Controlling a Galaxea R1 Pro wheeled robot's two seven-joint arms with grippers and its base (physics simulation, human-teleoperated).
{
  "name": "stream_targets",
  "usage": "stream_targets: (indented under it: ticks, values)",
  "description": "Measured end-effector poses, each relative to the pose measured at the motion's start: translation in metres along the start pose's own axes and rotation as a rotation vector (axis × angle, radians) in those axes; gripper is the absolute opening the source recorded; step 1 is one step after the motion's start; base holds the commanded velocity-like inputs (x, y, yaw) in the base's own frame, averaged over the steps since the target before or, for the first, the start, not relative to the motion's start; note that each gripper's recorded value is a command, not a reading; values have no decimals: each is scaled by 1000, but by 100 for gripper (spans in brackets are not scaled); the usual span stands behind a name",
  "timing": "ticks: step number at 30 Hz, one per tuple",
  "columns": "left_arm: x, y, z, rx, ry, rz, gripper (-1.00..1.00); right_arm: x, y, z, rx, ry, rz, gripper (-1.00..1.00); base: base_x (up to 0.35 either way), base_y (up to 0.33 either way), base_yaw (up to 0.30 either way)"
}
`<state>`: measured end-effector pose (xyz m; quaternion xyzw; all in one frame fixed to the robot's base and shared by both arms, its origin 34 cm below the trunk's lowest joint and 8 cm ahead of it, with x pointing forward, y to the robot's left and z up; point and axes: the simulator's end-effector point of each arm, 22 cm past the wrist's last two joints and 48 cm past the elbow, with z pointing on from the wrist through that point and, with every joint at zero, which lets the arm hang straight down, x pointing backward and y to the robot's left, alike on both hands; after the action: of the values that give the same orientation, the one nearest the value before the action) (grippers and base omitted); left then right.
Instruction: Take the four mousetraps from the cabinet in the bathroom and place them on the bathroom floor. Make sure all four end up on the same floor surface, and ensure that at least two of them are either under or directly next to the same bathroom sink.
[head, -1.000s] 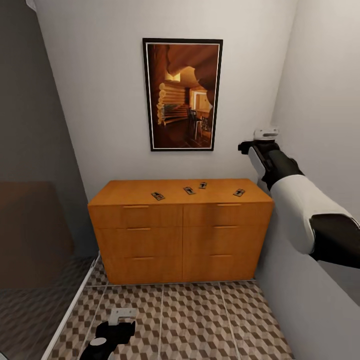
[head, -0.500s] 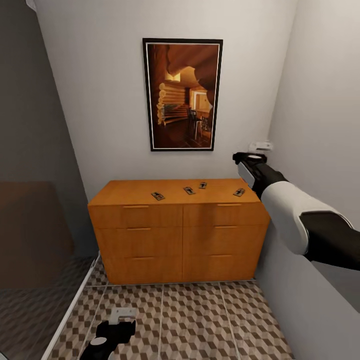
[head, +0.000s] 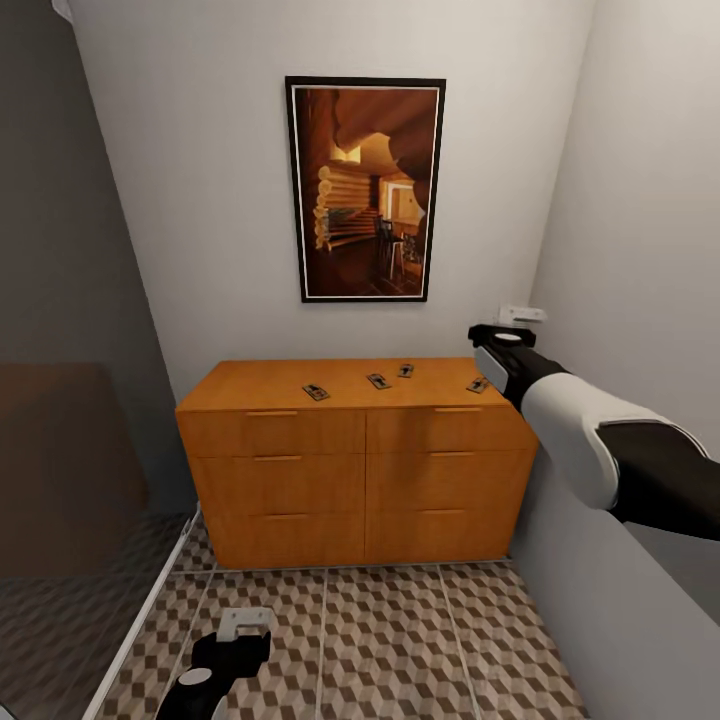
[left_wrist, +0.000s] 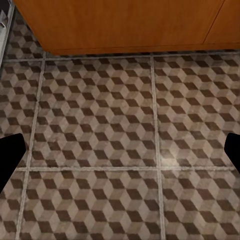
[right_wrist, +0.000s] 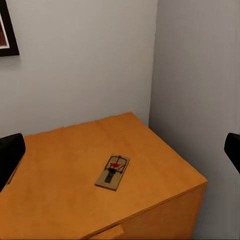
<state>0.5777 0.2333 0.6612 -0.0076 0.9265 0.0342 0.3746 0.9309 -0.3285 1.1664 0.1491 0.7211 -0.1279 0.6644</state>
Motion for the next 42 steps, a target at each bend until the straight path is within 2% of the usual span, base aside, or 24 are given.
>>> stream_targets:
  ticks: [3, 13, 42]
  values:
    - [-1, 0, 0, 0, -3, 0, 100, 6, -1, 1, 3, -3, 0, 100, 0, 0, 0]
    - [-1, 0, 0, 0, -3, -1, 100, 36, -1, 0, 1, 45, -19, 100, 0, 0, 0]
    - [-2, 0, 0, 1, -3, -1, 100, 49, -1, 0, -2, 63, -27, 100, 0, 1, 0]
